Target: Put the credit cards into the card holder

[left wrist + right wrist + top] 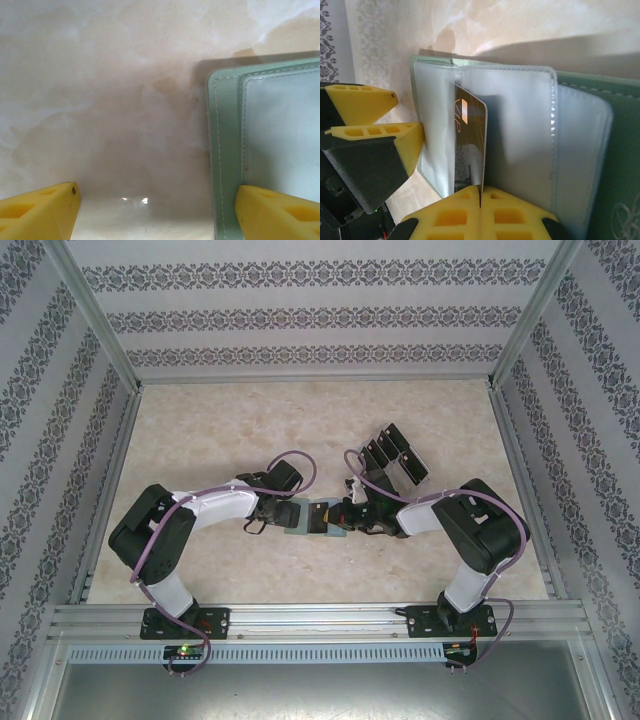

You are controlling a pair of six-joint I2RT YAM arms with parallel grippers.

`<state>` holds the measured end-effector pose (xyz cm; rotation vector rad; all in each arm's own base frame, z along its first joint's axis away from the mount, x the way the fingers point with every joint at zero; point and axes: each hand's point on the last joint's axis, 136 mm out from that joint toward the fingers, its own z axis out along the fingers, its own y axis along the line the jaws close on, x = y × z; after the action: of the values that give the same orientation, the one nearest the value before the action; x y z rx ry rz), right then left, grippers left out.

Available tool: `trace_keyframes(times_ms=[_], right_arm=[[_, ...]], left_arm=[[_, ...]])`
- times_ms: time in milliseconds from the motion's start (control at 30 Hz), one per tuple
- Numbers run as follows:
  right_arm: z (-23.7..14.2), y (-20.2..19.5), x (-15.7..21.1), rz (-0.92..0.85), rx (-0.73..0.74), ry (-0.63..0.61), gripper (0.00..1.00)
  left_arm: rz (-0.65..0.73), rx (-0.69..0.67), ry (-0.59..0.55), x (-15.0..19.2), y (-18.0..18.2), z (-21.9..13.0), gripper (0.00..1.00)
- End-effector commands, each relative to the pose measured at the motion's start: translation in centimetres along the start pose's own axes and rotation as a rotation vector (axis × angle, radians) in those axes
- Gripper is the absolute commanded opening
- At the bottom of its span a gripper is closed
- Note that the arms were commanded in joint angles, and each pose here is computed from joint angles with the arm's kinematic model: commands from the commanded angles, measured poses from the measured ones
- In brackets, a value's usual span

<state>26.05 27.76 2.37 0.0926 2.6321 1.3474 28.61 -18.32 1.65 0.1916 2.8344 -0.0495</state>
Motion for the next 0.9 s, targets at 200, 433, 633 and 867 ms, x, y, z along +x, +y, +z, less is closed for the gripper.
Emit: trace_keyframes(times_ms=[200,433,633,867], right_arm=[[0.6,-1.0,0.0,0.034,0.036,-0.019,0.00],[1.2,-0.5,0.9,0.027,0.008,0.024,0.00],[1.5,0.1,0.8,0.044,-0.034,0.021,0.00],[1.1,-0.1,0.6,0.046,-0.028,0.008,0.00]], left_arm=[[0.009,-0.068,0.052,2.1,1.4,1.0,0.82],[0.006,-0.066,0.056,2.3,1.4,1.2,0.82],[0.006,-0.075,0.052,2.2,1.6,1.0,0.82],[-0.021,-0.113,-0.007,1.3,2.5,-0.7,0.83]])
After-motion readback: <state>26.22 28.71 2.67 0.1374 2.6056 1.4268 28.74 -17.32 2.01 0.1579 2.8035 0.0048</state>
